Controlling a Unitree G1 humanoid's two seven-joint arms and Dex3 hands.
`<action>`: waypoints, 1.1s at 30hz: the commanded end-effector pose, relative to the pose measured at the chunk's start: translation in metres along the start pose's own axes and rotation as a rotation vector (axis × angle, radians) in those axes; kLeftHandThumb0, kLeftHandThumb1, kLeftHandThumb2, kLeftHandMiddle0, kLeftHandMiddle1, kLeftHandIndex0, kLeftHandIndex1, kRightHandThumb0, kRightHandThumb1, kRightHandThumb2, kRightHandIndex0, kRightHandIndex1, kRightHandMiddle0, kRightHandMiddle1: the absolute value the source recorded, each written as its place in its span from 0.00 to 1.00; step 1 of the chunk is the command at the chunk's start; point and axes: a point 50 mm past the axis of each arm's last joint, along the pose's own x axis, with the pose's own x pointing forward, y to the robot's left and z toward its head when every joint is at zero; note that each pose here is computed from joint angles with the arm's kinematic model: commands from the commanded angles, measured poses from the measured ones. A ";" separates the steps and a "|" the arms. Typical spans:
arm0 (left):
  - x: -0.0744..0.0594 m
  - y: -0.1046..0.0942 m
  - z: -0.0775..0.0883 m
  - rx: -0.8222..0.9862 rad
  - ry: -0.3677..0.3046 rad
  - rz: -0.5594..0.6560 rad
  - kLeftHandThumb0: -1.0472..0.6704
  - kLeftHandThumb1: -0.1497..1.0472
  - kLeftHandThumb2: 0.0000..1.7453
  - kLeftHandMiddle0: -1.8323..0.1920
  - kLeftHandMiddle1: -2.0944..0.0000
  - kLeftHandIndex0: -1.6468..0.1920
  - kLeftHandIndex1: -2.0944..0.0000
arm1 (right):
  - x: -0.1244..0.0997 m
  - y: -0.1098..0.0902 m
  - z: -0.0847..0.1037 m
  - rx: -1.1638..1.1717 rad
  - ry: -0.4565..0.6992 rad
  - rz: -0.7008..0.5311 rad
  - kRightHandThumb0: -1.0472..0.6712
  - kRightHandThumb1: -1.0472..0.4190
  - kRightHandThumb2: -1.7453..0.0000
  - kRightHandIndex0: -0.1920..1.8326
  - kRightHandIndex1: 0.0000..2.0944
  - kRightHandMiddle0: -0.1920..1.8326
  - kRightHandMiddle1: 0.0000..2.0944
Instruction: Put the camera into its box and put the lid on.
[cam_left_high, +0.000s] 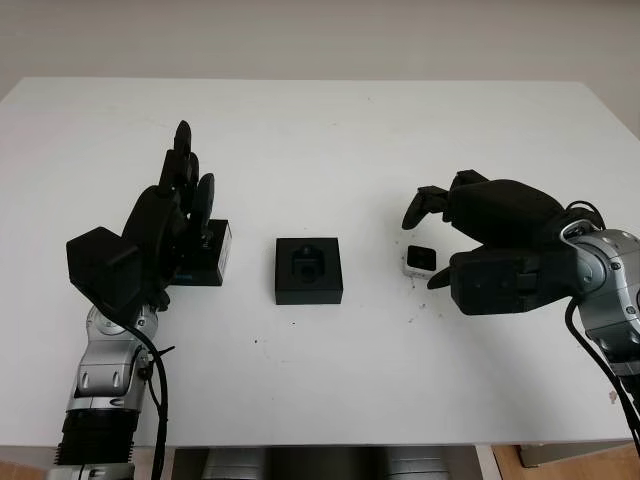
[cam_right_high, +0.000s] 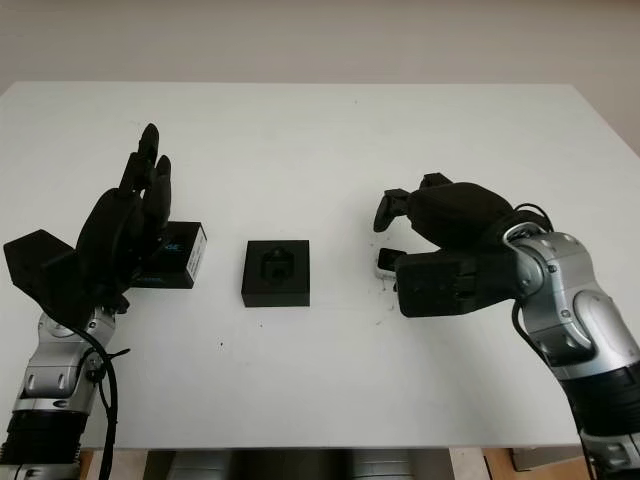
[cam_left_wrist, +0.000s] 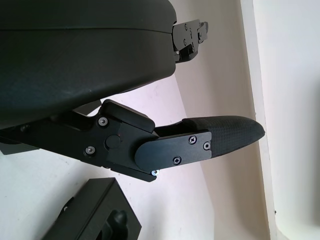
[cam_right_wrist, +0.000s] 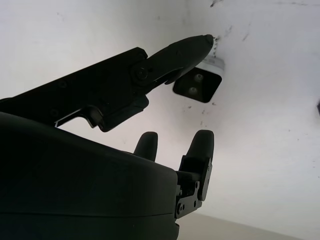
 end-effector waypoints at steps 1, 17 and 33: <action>0.000 0.003 0.004 0.008 -0.011 0.003 0.12 1.00 0.34 1.00 1.00 1.00 1.00 | -0.002 0.002 -0.003 -0.042 0.006 -0.003 0.21 0.13 0.97 0.04 0.74 0.15 0.47; 0.000 0.004 0.004 0.015 -0.012 -0.005 0.12 1.00 0.34 1.00 1.00 1.00 1.00 | 0.004 0.011 -0.008 -0.041 0.064 -0.032 0.18 0.08 0.96 0.04 0.73 0.16 0.50; 0.000 0.005 0.004 0.039 -0.012 0.004 0.12 1.00 0.33 1.00 1.00 1.00 1.00 | -0.001 0.017 0.001 0.067 0.098 -0.038 0.15 0.04 0.97 0.00 0.87 0.02 0.76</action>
